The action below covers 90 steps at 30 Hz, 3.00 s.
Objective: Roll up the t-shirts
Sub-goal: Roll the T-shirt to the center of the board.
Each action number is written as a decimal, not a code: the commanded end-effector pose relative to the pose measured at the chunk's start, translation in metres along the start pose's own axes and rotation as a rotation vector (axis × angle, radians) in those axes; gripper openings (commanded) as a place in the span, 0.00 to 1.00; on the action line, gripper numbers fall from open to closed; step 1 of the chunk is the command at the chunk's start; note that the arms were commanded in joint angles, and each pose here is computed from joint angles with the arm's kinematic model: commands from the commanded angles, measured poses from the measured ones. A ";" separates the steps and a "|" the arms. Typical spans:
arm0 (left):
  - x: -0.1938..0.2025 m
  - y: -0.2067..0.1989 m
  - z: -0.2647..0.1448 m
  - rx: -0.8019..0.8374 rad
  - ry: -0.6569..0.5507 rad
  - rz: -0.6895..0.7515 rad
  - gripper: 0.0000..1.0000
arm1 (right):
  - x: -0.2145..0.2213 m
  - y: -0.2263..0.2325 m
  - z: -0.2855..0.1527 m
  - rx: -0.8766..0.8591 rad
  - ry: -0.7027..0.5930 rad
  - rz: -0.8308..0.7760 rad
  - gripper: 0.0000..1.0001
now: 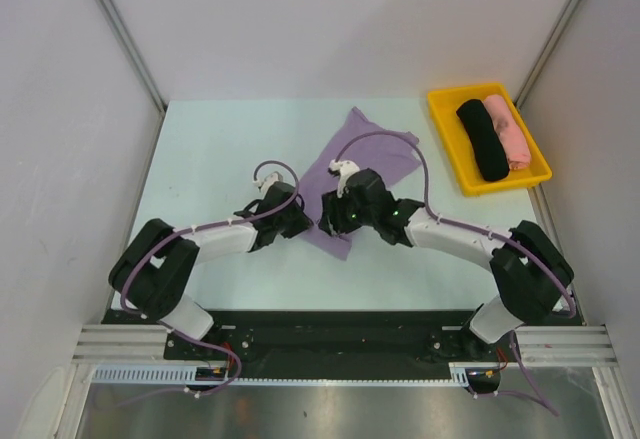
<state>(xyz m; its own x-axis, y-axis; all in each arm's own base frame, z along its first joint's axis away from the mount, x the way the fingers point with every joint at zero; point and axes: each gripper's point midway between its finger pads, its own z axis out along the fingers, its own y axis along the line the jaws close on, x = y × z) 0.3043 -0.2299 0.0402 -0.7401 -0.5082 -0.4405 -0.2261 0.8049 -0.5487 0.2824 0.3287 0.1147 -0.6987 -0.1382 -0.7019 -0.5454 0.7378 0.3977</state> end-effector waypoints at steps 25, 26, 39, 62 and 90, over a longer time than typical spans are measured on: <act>-0.003 0.005 0.020 -0.056 0.084 -0.048 0.19 | 0.064 -0.008 0.031 0.614 -0.033 -0.863 0.63; -0.003 0.005 0.021 -0.055 0.084 -0.048 0.19 | 0.066 -0.009 0.033 0.616 -0.028 -0.873 0.63; -0.013 -0.011 0.010 0.028 0.084 -0.039 0.30 | 0.070 -0.029 0.044 0.535 0.041 -0.764 0.40; -0.049 0.018 -0.080 0.110 -0.126 -0.174 0.57 | 0.091 0.021 0.030 -0.236 0.286 -0.162 0.29; -0.004 0.038 -0.058 0.047 -0.128 -0.162 0.64 | 0.068 0.033 0.006 -0.251 0.260 -0.001 0.32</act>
<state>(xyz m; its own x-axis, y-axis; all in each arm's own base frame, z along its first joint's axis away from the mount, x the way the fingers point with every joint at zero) 0.2310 -0.1633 0.0323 -0.6656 -0.6343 -0.3933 -0.3585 0.7339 -0.5770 0.2135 0.3493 0.0459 -0.8106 -0.3581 -0.4633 -0.5846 0.5400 0.6055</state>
